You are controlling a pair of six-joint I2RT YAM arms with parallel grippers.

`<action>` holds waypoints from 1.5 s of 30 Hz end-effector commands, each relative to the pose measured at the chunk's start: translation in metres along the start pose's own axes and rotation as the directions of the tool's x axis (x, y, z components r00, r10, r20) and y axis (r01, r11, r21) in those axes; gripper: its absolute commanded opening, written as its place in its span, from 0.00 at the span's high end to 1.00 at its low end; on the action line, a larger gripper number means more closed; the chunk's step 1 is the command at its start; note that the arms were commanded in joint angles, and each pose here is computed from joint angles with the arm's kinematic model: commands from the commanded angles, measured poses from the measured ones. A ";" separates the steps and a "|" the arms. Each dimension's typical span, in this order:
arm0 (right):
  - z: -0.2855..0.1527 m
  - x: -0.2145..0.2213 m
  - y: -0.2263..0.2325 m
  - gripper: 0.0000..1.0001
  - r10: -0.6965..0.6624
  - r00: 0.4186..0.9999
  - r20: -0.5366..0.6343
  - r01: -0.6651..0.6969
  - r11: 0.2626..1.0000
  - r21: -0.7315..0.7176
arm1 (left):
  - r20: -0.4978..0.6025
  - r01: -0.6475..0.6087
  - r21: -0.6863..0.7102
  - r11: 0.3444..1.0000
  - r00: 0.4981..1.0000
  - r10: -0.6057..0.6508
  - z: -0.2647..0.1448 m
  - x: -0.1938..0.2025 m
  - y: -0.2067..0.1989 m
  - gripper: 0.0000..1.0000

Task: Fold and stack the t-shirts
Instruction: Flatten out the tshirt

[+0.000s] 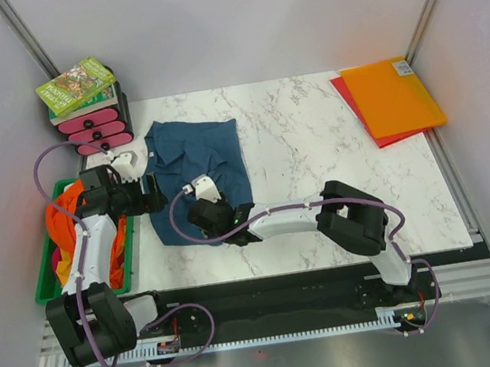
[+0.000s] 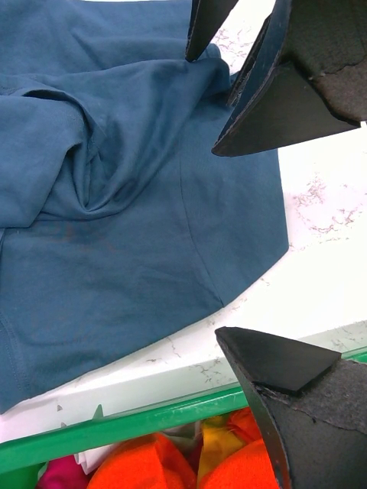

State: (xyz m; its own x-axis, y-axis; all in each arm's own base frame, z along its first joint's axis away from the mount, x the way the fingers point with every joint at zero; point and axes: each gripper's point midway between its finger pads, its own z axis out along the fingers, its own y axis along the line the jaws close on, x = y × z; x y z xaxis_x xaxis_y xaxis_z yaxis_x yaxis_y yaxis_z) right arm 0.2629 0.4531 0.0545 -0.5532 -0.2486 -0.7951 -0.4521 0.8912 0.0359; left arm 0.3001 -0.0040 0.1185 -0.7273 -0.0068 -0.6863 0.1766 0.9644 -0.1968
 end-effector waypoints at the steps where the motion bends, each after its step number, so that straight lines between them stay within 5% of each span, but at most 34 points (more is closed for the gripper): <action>1: 0.005 0.005 0.002 0.38 0.040 0.999 -0.010 -0.040 0.999 0.004 | 0.031 0.002 0.007 1.000 1.000 -0.003 0.000 -0.008 0.000 0.00; 4: 0.011 0.014 0.000 0.45 0.030 0.999 -0.027 -0.029 0.999 0.015 | 0.027 0.007 0.009 1.000 1.000 -0.007 0.001 -0.007 0.000 0.01; 10: 0.016 -0.001 -0.006 0.99 0.064 0.998 -0.005 -0.064 0.998 0.024 | 0.027 0.005 -0.002 1.000 1.000 -0.005 0.001 -0.007 0.002 0.01; 14: -0.003 -0.053 -0.034 1.00 0.068 0.992 0.102 -0.077 0.993 0.088 | 0.034 0.002 -0.012 1.000 0.999 -0.002 -0.002 -0.009 0.003 0.01; 21: -0.131 -0.225 -0.125 1.00 0.052 0.890 0.453 -0.156 0.968 0.195 | 0.062 -0.008 -0.011 1.000 0.998 0.009 -0.007 -0.015 0.001 0.01; 24: -0.164 -0.240 -0.156 1.00 0.032 0.873 0.487 -0.178 0.950 0.258 | 0.060 -0.006 -0.007 1.000 0.998 0.007 -0.007 -0.015 0.001 0.01; 35: -0.163 -0.171 -0.235 1.00 0.072 0.910 0.408 -0.247 0.885 0.394 | 0.009 -0.045 0.078 0.996 0.999 0.045 0.005 -0.014 -0.012 0.04; 45: -0.132 -0.142 -0.234 1.00 0.083 0.939 0.335 -0.225 0.883 0.411 | -0.020 -0.359 0.243 0.901 0.927 0.375 0.017 0.006 -0.085 0.07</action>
State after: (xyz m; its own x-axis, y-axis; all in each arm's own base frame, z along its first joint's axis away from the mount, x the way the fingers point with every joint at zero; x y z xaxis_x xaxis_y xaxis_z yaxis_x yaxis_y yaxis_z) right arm 0.3487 0.2246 0.2328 -0.3391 -0.0797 -0.9373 -0.0023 0.9965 -0.0839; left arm 0.2931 -0.0613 0.1009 -0.7422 0.2030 -0.6387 0.4082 0.8928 -0.1906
